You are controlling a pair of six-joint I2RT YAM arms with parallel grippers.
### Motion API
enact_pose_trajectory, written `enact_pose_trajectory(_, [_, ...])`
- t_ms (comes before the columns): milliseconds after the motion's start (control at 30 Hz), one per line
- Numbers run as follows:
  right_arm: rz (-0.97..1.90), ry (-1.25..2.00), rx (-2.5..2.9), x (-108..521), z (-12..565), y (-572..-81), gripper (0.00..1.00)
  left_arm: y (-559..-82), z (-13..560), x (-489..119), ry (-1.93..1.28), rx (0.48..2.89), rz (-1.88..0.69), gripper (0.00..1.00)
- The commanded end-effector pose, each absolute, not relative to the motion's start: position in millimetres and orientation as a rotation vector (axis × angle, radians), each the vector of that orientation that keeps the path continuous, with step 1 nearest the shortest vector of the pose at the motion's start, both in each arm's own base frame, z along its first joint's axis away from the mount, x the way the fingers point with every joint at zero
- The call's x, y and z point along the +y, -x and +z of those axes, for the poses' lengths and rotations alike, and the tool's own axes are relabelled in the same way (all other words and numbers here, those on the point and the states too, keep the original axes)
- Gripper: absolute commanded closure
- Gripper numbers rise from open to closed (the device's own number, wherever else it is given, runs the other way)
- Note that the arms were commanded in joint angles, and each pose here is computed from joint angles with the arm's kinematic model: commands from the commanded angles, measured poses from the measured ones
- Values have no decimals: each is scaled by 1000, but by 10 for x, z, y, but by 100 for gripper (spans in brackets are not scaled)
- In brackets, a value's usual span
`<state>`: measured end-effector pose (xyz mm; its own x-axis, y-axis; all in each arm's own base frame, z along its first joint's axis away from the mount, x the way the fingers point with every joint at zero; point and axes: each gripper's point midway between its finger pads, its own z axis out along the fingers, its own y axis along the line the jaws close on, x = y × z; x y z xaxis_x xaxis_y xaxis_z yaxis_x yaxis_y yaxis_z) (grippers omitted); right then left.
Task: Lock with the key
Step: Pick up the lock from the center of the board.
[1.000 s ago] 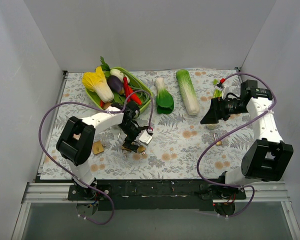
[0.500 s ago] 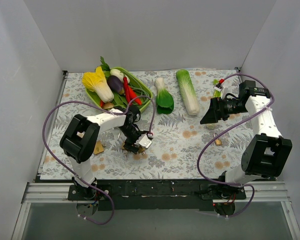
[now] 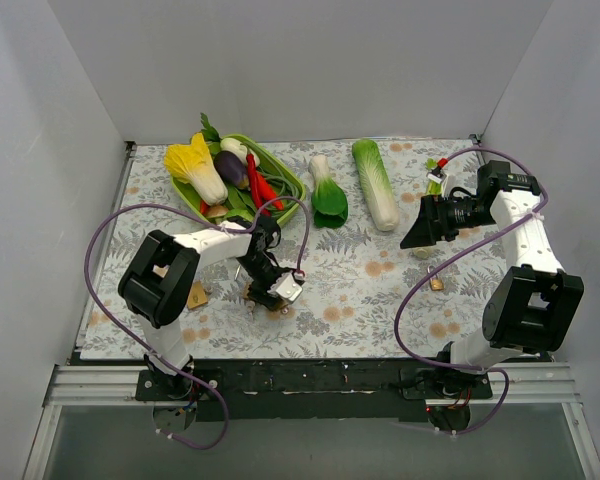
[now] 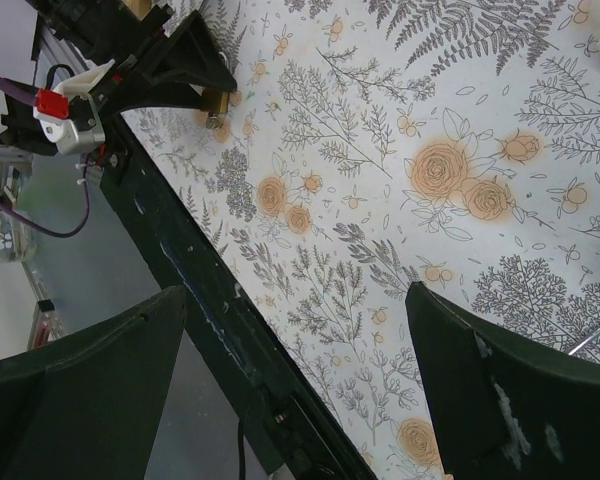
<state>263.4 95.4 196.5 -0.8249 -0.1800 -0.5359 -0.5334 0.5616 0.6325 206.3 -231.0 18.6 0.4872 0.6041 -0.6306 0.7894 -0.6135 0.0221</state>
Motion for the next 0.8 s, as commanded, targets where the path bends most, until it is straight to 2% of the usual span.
enact_pose_trajectory(0, [1171,594,2366,971,2050,-2615,2,-2105,170,-2415,-2425,1088,-791,43])
enact_pose_trajectory(167, [1172,595,2364,974,2059,-2606,2,-2096,147,-2423,-2438,1078,-792,44])
enact_pose_trajectory(300, [1167,597,2362,972,2075,-2612,2,-2072,135,-2388,-2458,1092,-806,53])
enact_pose_trajectory(400, [1168,597,2361,974,2081,-2612,2,-2076,179,-2394,-2458,1093,-811,70])
enact_pose_trajectory(467, [1171,601,2352,980,2100,-2613,2,-2091,248,-2421,-2450,1100,-810,86])
enact_pose_trajectory(567, [1190,609,2328,1008,2143,-2581,2,-2156,423,-2504,-2390,1142,-792,100])
enact_pose_trajectory(767, [1262,547,2265,1097,2192,-2652,5,-2449,1158,-2888,-2175,1118,-720,100])
